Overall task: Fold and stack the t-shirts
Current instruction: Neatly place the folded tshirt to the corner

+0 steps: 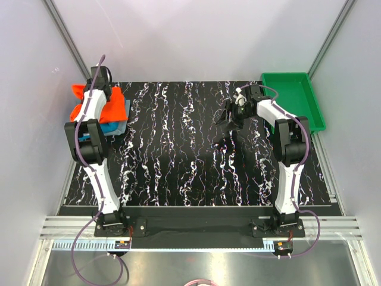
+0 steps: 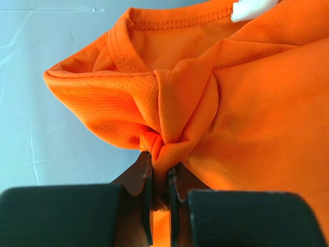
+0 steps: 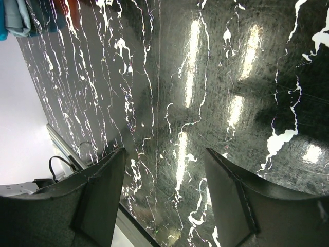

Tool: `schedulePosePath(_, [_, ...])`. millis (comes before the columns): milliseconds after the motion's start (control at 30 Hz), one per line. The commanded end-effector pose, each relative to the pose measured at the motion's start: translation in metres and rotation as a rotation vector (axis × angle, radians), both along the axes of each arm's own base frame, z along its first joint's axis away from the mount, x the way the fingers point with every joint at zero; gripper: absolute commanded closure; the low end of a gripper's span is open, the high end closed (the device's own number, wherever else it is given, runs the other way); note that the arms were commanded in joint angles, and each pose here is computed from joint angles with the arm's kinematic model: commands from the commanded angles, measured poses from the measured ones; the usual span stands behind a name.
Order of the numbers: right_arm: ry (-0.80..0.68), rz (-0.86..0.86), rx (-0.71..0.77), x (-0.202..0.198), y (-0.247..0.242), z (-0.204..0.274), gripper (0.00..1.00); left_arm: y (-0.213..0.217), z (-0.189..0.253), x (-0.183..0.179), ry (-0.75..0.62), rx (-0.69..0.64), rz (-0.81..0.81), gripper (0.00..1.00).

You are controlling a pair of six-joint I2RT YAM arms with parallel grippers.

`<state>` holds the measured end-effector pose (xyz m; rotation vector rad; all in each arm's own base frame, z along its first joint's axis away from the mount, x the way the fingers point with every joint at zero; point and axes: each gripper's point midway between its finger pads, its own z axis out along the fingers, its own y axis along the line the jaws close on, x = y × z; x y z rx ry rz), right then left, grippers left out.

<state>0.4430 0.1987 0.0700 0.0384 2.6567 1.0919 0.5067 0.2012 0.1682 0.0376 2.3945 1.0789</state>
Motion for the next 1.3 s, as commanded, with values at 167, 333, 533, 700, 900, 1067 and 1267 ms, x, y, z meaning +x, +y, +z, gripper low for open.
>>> schedulePosePath(167, [-0.098, 0.001, -0.015, 0.009, -0.004, 0.027, 0.30, 0.034, 0.006, 0.004, -0.019, 0.104, 0.065, 1.00])
schedulePosePath(333, [-0.101, 0.003, -0.018, 0.009, -0.003, 0.028, 0.30, 0.043, -0.012, 0.004, 0.025, 0.110, 0.063, 1.00])
schedulePosePath(533, [-0.100, 0.006, -0.029, 0.007, -0.005, 0.026, 0.30, 0.037, -0.038, 0.011, 0.060, 0.104, 0.043, 0.65])
schedulePosePath(700, [-0.103, 0.007, -0.032, 0.007, -0.004, 0.025, 0.30, 0.021, -0.037, 0.022, 0.041, 0.083, 0.020, 0.25])
schedulePosePath(900, [-0.100, 0.008, -0.031, 0.006, -0.003, 0.024, 0.30, -0.001, -0.009, 0.036, -0.042, 0.103, 0.007, 0.06])
schedulePosePath(1067, [-0.112, 0.011, -0.025, 0.007, -0.003, 0.030, 0.30, -0.056, 0.017, 0.046, -0.120, 0.021, -0.069, 0.02])
schedulePosePath(1267, [-0.238, 0.014, -0.088, 0.015, -0.013, 0.065, 0.29, -0.174, -0.001, 0.033, -0.095, -0.404, -0.274, 0.01])
